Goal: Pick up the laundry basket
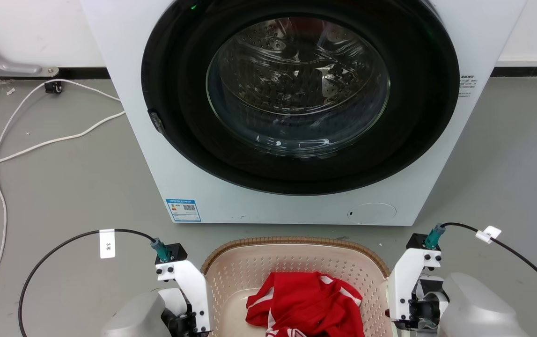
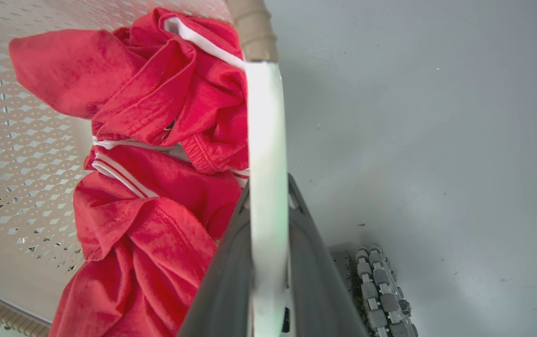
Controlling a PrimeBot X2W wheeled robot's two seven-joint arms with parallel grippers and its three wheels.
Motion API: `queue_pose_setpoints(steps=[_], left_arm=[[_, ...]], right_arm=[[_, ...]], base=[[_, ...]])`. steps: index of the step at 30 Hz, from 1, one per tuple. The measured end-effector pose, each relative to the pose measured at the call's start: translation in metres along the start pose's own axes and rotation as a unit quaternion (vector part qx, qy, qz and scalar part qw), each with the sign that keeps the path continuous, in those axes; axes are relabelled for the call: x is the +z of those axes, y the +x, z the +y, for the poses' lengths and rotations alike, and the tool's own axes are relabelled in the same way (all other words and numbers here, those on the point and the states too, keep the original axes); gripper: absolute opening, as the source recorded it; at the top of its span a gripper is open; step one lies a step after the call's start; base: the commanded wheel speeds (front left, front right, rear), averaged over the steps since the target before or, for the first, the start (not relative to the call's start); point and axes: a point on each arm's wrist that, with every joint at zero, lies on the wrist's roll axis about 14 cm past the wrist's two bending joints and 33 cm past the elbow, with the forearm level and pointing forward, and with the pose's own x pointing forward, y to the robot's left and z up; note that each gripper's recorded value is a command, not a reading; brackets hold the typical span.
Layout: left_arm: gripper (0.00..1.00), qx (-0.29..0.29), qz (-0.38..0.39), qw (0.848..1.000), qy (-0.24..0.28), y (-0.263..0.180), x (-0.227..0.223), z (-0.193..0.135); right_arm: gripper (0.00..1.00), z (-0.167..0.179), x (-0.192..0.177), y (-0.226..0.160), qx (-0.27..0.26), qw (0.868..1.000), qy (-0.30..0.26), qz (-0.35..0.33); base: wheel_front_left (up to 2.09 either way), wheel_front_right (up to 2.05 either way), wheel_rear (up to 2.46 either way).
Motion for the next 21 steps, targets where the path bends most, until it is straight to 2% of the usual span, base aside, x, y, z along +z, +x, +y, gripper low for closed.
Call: queue_pose_setpoints(steps=[21], left_arm=[[0.00,-0.001,0.001,1.000,-0.001,0.0010,-0.0008,0.0000]], right_arm=[[0.00,-0.0008,-0.0003,0.0003,0.000,1.000,0.003,0.001]], base=[[0.00,0.00,0.00]])
